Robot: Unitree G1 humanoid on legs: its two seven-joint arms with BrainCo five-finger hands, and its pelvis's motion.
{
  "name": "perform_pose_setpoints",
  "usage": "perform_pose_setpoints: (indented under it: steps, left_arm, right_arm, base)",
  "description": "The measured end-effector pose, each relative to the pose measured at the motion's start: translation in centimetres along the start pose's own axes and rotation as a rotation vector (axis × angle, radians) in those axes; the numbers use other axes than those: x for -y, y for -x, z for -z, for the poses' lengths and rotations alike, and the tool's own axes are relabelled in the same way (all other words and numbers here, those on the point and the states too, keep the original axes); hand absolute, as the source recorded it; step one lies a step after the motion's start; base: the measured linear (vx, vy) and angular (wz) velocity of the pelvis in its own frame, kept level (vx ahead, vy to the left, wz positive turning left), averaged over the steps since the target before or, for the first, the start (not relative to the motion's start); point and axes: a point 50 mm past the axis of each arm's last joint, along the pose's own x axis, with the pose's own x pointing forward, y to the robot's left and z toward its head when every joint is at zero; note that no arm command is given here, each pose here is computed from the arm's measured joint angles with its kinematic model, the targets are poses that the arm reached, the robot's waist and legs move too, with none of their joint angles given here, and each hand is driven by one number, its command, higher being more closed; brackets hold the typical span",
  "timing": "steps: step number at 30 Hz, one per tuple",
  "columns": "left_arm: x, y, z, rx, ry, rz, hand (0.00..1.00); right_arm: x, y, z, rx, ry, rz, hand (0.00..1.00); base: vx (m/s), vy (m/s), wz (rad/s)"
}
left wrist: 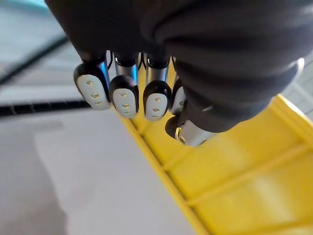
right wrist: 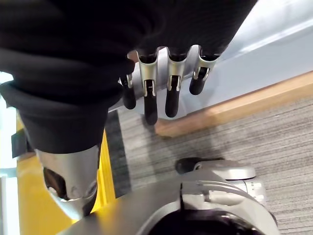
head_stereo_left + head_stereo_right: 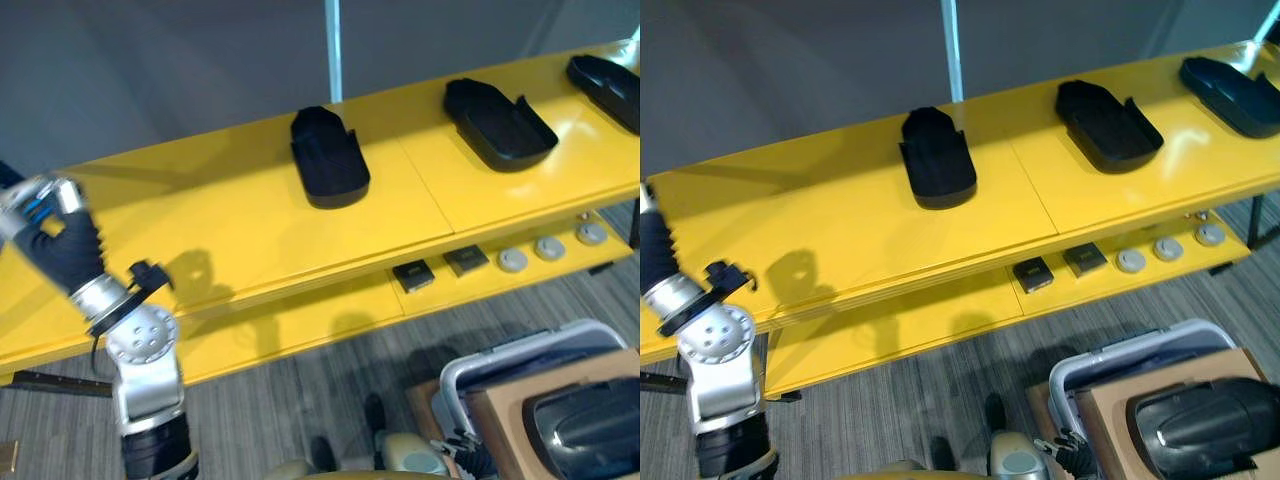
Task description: Walk over and take plastic housings, then place them on the shelf
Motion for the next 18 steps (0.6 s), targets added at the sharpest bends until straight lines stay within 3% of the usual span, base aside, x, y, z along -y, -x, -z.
perform_pose_setpoints:
  steps: [4,7,8,12,18]
  left_arm:
    - [-1.8,5.8,9.1,-0.440,-0.255,0.161,1.00]
    - [-1.8,9.2,12.6,-0.653,-0.293,0.260,1.00]
    - [-1.6,10.8,13.6,-0.718,-0.310,0.326,0.00]
    - [0.6,15.0,14.6,-0.823,-0.294,0.594,0.00]
    - [1.9,18.3,15.1,-0.917,-0.218,0.788,0.00]
  right_arm:
    - [-1.2,0.2,-1.2,0.055,-0.035,-0.021,0.00]
    - [-2.0,0.3,-1.9,0.078,-0.053,-0.039,0.00]
    - [-2.5,0.3,-2.0,0.079,-0.054,-0.053,0.00]
    - [-3.6,0.4,-2.1,0.072,-0.079,-0.072,0.00]
    - [-2.9,0.3,-1.8,0.059,-0.110,-0.044,0.00]
  base:
    - [0.03,0.062,0.05]
    - [0.03,0.022,-0.03]
    - [0.00,0.011,-0.07]
    - [0.00,0.002,-0.01]
    - [-0.01,-0.049,-0.09]
